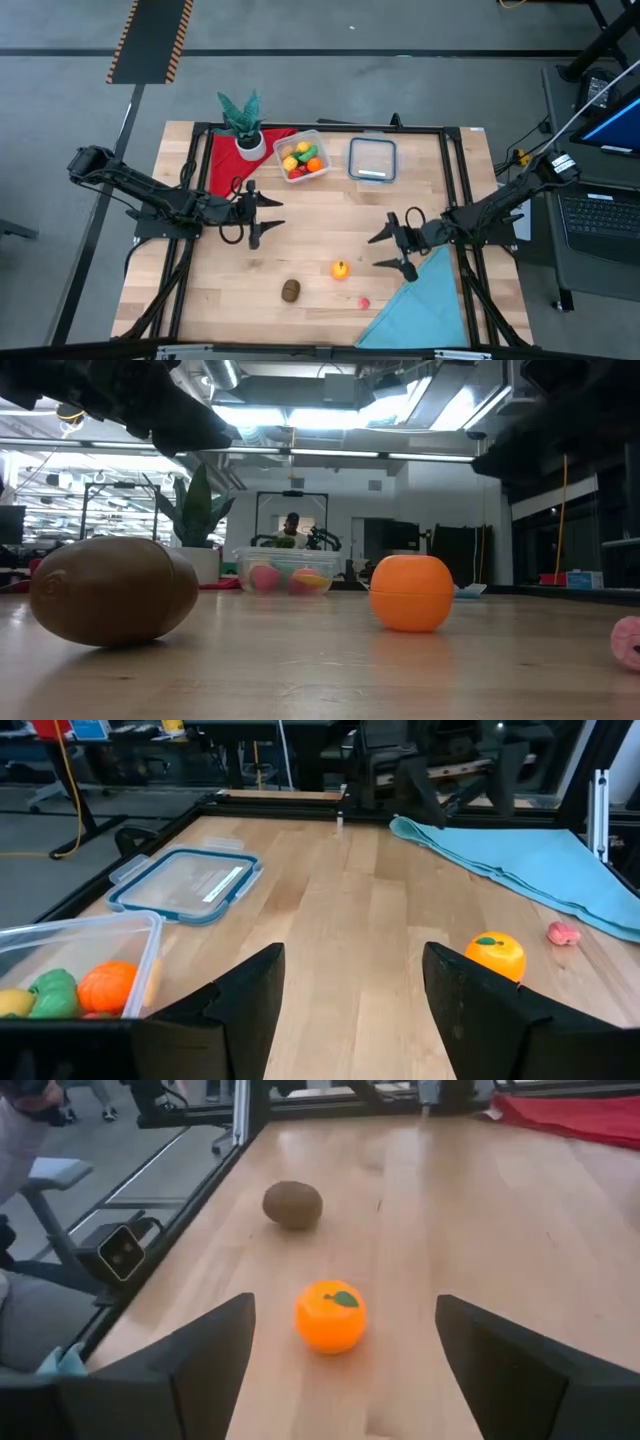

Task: Pick and placing Produce into tupperware
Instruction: Put the orange into the transparent bin

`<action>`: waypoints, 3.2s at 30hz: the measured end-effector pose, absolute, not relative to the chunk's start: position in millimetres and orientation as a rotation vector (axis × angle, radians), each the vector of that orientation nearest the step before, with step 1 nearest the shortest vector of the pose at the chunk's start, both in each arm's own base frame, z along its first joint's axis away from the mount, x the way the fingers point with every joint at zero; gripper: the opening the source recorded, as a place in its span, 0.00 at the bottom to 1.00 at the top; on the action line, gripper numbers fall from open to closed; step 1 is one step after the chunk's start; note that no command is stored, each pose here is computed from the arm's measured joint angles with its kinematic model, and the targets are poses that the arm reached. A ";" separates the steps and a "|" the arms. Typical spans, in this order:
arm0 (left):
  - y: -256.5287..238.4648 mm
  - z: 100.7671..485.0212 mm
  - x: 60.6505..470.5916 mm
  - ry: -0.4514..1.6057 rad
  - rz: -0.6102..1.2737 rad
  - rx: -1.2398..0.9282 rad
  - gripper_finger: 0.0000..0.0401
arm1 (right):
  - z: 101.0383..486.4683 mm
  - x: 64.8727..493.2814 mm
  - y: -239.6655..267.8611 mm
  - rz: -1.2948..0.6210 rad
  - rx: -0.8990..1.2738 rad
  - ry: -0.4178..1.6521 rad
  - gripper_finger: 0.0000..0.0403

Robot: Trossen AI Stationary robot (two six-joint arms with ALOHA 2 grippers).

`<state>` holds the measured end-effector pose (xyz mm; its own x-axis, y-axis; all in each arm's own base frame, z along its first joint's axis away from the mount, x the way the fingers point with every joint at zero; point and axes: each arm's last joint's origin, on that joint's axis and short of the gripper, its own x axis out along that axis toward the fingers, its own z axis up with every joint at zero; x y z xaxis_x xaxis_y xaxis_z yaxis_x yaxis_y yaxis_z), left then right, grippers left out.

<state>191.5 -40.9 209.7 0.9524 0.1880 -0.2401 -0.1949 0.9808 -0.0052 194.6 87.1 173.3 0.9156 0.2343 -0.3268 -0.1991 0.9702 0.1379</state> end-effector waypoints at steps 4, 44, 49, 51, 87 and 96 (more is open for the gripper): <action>-40.9 209.7 191.4 0.241 0.195 -0.035 0.57 | 173.8 190.2 99.6 0.156 0.075 0.423 0.77; -88.8 211.1 175.0 0.230 -0.071 -0.001 0.57 | 133.8 260.8 207.2 -0.226 0.242 0.521 0.77; -88.8 211.1 175.0 0.230 -0.071 -0.001 0.57 | 132.0 260.5 208.2 -0.190 0.265 0.559 0.77; -88.7 211.1 175.1 0.230 -0.071 0.000 0.57 | 131.8 260.4 208.2 -0.192 0.278 0.559 0.77; -88.7 211.1 175.1 0.231 -0.070 -0.001 0.57 | 87.0 287.8 182.1 -0.301 0.343 0.625 0.77; -88.6 211.1 175.1 0.231 -0.069 -0.002 0.57 | 88.2 297.5 174.4 -0.240 0.297 0.627 0.77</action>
<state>175.1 -88.6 211.1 0.9711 -0.0689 -0.2283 0.0684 0.9976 -0.0104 297.5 174.4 88.2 0.7846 -0.1304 -0.6061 0.3083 0.9303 0.1989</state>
